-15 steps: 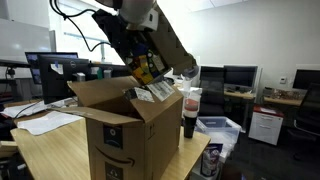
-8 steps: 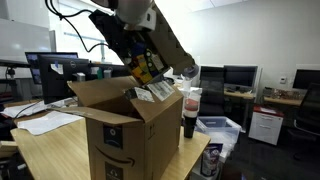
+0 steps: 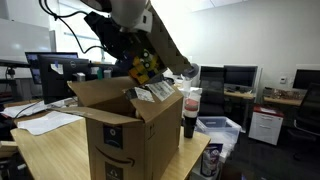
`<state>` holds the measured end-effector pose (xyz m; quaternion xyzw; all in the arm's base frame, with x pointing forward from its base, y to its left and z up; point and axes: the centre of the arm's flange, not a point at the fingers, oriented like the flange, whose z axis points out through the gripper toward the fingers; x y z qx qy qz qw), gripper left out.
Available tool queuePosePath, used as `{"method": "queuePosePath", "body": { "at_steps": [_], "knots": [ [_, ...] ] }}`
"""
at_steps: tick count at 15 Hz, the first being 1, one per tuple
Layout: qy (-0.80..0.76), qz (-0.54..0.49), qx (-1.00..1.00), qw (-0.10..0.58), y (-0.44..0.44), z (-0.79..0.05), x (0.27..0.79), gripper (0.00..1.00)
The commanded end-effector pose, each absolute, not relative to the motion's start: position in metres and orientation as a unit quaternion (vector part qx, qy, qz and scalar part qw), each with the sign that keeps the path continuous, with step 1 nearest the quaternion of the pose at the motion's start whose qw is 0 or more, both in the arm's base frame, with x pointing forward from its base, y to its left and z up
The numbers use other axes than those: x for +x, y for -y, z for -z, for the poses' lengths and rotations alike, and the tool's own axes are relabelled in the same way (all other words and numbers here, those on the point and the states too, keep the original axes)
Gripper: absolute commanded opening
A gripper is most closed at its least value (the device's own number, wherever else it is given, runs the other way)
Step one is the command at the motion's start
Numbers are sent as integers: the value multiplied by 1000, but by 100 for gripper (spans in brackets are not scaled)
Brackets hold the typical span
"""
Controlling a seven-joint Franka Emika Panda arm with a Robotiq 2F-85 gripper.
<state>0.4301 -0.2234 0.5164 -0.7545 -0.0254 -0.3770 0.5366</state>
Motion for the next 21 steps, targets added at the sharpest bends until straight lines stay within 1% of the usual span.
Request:
{"method": "queuePosePath", "body": {
  "at_steps": [1,11,21],
  "knots": [
    [29,407,-734,542,220,-521,414,3],
    [14,421,-721,550,227,-520,417,3],
    [15,449,-680,579,224,-510,421,3]
  ]
}}
